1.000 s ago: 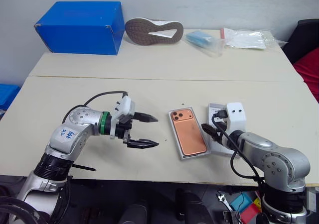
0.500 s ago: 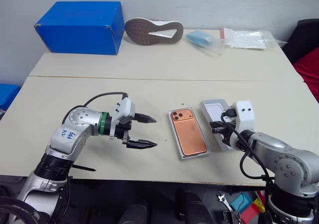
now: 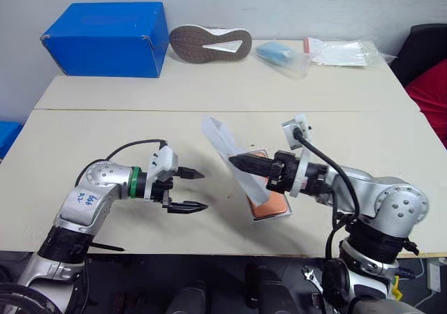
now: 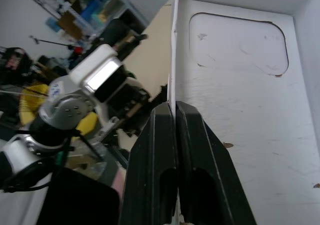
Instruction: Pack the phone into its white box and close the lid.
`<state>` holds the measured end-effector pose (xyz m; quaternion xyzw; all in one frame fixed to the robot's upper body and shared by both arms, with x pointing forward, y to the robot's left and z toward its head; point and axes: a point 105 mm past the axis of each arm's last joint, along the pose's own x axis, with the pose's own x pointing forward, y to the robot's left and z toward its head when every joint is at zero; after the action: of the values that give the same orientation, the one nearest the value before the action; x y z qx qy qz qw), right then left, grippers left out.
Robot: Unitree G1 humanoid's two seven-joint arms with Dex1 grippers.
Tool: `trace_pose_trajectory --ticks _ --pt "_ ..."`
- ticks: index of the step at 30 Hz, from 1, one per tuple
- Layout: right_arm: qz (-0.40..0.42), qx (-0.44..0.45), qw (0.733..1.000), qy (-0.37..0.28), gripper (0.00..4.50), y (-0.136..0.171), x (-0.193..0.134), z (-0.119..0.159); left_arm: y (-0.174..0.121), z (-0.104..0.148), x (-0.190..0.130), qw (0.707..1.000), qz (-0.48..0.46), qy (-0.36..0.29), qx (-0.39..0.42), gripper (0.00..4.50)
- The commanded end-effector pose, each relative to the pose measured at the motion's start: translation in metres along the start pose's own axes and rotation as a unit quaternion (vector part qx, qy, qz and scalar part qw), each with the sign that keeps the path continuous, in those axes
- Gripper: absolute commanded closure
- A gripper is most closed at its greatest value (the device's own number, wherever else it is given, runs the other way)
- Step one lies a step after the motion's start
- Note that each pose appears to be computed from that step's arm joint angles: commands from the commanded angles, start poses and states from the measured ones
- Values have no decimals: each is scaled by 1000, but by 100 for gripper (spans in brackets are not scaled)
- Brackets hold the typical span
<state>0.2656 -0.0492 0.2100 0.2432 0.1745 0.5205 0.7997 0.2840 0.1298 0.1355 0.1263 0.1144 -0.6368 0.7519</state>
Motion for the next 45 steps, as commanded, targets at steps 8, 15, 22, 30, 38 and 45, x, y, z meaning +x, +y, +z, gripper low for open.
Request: trace_pose_trajectory --ticks 8,15,22,30,38,45 --pt "42 257 963 -67 446 5 38 5 -11 4 -23 999 36 13 19 0" --pt "-32 312 948 -56 446 -29 26 -27 -9 7 -27 999 43 17 20 0" --pt "-82 295 950 -65 446 -43 -3 -42 1 14 -19 999 36 7 24 0" --pt "-106 266 955 -84 449 -44 -21 -39 9 13 7 1000 19 1 19 19" --pt "-127 226 962 -82 450 -48 -31 -45 8 10 45 1000 -9 6 25 254" --pt "-134 187 970 -73 450 -47 -34 -47 16 10 61 999 -3 1 34 447"
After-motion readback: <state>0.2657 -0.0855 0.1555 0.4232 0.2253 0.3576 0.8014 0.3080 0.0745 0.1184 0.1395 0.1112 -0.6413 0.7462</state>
